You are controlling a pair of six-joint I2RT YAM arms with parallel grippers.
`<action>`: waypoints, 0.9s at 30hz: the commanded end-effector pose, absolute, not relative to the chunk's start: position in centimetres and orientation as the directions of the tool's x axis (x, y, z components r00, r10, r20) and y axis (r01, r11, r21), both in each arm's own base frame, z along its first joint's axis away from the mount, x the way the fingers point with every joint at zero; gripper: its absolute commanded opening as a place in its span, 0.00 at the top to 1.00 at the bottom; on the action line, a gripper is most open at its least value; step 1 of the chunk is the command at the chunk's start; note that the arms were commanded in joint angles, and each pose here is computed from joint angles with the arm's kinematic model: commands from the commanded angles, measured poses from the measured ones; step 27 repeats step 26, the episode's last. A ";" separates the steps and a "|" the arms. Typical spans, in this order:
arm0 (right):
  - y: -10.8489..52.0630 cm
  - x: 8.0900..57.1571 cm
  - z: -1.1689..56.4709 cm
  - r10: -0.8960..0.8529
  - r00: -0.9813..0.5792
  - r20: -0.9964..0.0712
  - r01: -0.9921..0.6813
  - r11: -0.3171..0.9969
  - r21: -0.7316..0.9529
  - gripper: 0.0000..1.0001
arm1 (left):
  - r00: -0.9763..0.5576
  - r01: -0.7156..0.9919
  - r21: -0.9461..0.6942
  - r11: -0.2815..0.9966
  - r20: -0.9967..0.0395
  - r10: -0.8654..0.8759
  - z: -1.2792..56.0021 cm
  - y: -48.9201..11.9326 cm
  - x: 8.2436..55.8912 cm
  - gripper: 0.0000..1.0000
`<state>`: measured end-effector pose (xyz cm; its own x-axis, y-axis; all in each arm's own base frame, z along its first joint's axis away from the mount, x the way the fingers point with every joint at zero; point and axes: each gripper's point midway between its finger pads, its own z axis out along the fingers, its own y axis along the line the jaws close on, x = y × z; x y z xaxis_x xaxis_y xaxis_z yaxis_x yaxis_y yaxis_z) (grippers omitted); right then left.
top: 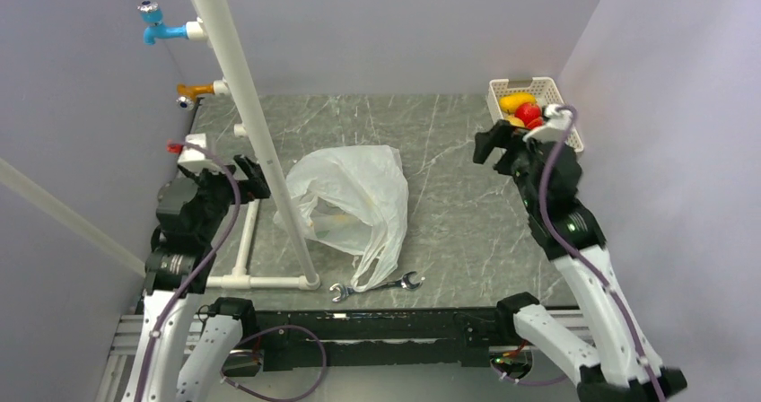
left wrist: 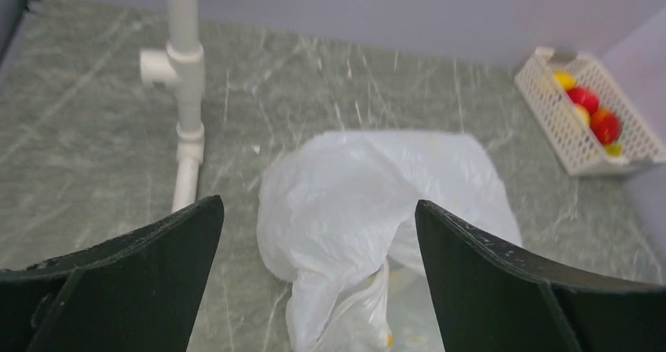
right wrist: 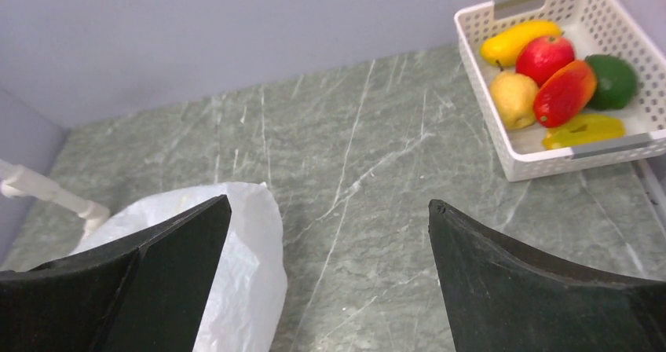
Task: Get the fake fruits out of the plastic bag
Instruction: Reset both arms
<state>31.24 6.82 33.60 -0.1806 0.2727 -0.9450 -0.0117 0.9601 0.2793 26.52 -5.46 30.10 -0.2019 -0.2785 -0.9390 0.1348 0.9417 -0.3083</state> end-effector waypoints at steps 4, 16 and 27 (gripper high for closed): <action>3.2 24.9 37.9 0.341 -0.028 -0.940 0.044 0.940 0.340 0.00 | 0.030 0.123 -0.345 0.931 -0.936 -0.351 38.4 -3.9 24.5 0.01; 2.1 21.0 42.0 0.317 0.099 -0.943 -0.020 0.948 0.316 0.00 | 0.152 0.182 -0.298 0.937 -0.933 -0.326 42.3 -3.8 20.7 0.00; 1.5 20.0 42.4 0.351 0.162 -0.922 -0.029 0.936 0.351 0.00 | 0.165 0.173 -0.263 0.949 -0.942 -0.291 42.5 -3.5 20.3 0.01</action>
